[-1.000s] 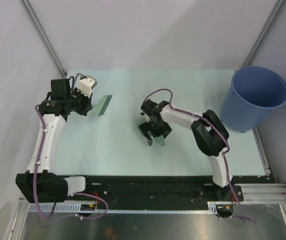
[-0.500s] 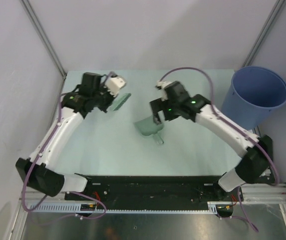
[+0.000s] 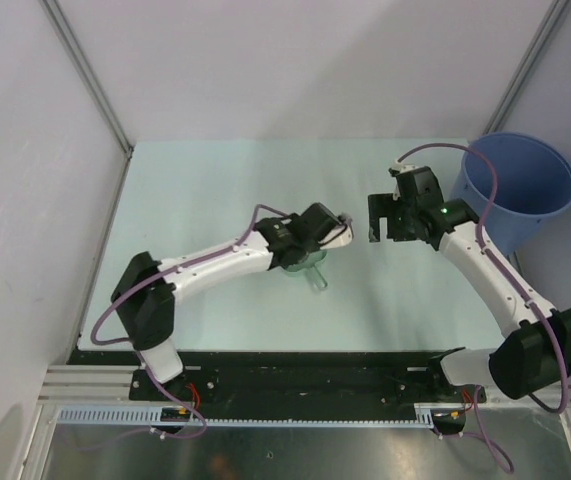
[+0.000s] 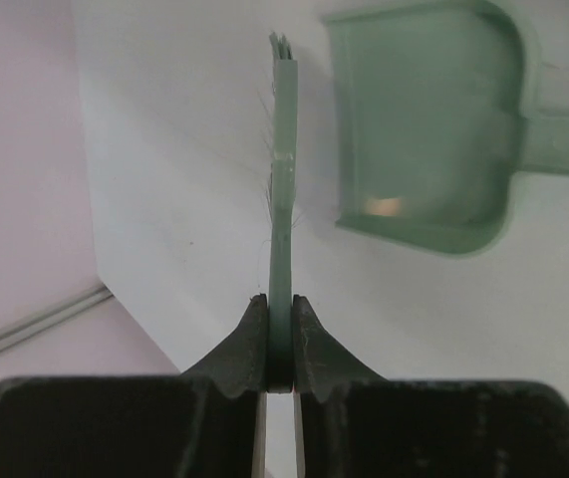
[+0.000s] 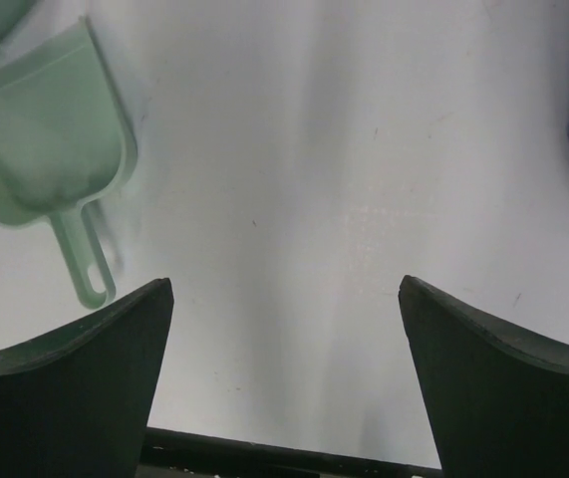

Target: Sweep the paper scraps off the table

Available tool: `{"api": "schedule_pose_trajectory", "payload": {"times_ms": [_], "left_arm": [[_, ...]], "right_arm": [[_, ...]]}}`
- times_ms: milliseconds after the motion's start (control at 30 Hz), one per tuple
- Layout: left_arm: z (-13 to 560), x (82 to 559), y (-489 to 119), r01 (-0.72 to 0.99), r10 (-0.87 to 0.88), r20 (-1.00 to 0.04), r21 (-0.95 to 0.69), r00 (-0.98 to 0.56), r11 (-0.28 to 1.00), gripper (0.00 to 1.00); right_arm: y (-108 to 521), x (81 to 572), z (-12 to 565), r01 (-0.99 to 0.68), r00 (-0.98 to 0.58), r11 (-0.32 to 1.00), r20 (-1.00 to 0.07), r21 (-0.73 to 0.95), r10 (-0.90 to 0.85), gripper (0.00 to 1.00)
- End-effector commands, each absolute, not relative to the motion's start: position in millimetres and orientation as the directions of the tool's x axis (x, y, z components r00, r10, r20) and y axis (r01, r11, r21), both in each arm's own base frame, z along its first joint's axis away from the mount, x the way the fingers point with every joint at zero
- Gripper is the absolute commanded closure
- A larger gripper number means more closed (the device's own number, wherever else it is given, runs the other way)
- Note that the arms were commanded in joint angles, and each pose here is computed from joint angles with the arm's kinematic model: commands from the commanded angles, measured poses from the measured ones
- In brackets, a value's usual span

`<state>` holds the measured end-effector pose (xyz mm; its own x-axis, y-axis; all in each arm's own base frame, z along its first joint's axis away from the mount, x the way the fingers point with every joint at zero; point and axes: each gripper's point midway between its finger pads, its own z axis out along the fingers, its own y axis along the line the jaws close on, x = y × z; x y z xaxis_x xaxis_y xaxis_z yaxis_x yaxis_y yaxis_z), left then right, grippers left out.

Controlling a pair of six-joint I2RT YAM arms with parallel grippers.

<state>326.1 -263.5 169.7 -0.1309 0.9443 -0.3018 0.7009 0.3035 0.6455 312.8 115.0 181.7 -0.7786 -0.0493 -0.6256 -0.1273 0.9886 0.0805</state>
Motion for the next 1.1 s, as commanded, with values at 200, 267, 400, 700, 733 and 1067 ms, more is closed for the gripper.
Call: {"api": "schedule_pose_trajectory", "payload": {"times_ms": [200, 267, 400, 700, 733, 1067], "left_arm": [[148, 283, -305, 0.846, 0.929, -0.369, 0.501, 0.02, 0.181, 0.24], [162, 263, -313, 0.896, 0.898, -0.435, 0.42, 0.061, 0.143, 0.01], [194, 227, -331, 0.953, 0.808, -0.575, 0.296, 0.127, 0.061, 0.0], [273, 225, -301, 0.988, 0.554, -0.83, 0.126, 0.058, 0.086, 0.0], [276, 247, -282, 0.98, 0.533, -0.846, 0.101, -0.005, 0.17, 0.0], [208, 377, -90, 0.412, 0.363, -0.888, 0.229, -0.282, 0.882, 0.0]], "right_arm": [[111, 314, 195, -0.125, -0.749, 0.988, -0.662, 0.096, -0.03, 0.0], [111, 316, 191, -0.124, -0.756, 0.988, -0.654, 0.098, -0.03, 0.0], [118, 319, 188, -0.145, -0.76, 0.982, -0.649, 0.124, -0.03, 0.0], [156, 330, 186, -0.352, -0.665, 0.91, -0.742, 0.218, -0.079, 0.0], [160, 343, 195, -0.369, -0.602, 0.904, -0.797, 0.218, -0.054, 0.0], [112, 380, 166, -0.234, -0.35, 0.966, -0.937, 0.105, 0.017, 0.0]]}}
